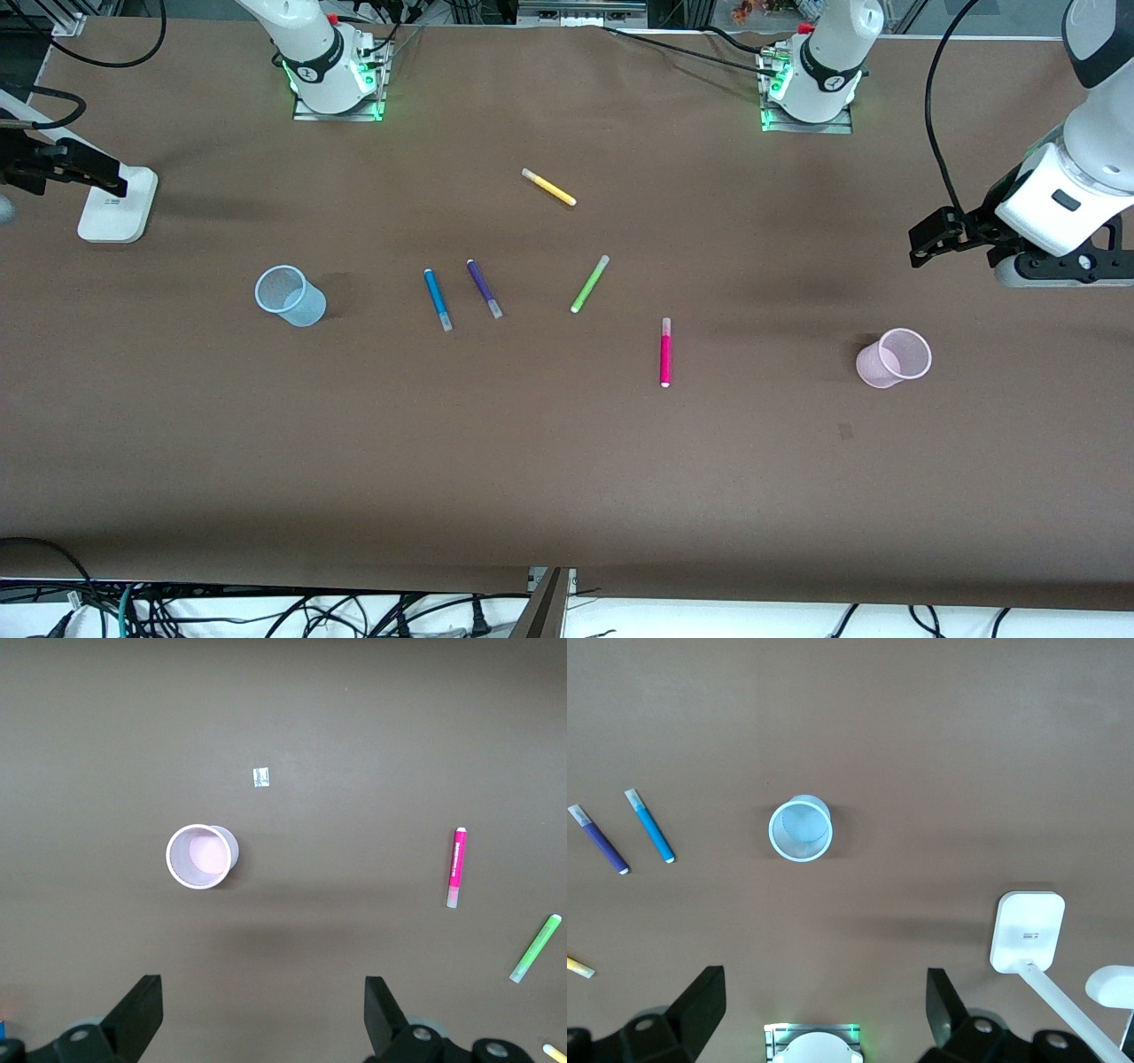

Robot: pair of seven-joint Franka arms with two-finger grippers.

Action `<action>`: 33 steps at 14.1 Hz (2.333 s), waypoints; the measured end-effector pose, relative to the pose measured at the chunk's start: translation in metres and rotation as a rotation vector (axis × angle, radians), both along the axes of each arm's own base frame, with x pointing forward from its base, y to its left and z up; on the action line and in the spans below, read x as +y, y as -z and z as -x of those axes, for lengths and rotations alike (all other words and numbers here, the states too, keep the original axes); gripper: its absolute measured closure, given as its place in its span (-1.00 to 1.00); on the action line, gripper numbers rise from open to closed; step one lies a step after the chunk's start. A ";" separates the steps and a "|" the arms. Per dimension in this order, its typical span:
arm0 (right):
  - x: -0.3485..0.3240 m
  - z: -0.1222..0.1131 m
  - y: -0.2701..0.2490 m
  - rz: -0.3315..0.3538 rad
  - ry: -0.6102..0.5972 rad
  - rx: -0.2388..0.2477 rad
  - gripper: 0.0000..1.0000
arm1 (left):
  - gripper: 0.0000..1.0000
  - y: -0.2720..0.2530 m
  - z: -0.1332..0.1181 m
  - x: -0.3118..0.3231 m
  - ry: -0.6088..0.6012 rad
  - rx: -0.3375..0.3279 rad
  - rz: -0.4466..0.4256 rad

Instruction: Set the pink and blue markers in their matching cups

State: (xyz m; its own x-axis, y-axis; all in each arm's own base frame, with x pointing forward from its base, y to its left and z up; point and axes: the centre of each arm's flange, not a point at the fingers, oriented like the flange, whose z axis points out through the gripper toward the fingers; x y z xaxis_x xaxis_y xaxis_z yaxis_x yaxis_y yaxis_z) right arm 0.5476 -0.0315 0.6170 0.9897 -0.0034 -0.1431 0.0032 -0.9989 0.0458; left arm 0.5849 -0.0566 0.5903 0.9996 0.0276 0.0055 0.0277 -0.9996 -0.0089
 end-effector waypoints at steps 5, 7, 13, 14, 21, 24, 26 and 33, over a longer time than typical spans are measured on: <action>0.003 -0.002 0.004 -0.001 -0.006 0.006 -1.00 | -1.00 -0.006 0.001 0.003 -0.006 0.000 0.000; 0.023 -0.015 0.026 -0.003 -0.039 0.039 -1.00 | -1.00 -0.006 0.001 0.004 -0.007 0.002 0.000; 0.123 -0.069 0.171 -0.031 -0.180 0.176 -1.00 | -1.00 0.050 -0.006 -0.041 0.066 0.146 -0.002; 0.140 -0.076 0.197 -0.030 -0.205 0.179 -1.00 | -1.00 0.073 -0.010 -0.064 0.102 0.178 -0.004; 0.276 -0.075 0.334 -0.062 -0.341 0.130 -1.00 | -1.00 0.242 -0.014 -0.224 0.194 0.230 -0.028; 0.310 -0.058 0.377 -0.055 -0.333 0.088 -1.00 | -1.00 0.314 0.001 -0.266 0.185 0.167 -0.008; 0.319 -0.048 0.396 -0.055 -0.325 0.058 -1.00 | -1.00 0.356 0.016 -0.279 0.190 0.109 0.017; 0.315 -0.022 0.435 -0.041 -0.286 0.045 -0.73 | -1.00 0.408 0.028 -0.268 0.210 0.024 0.026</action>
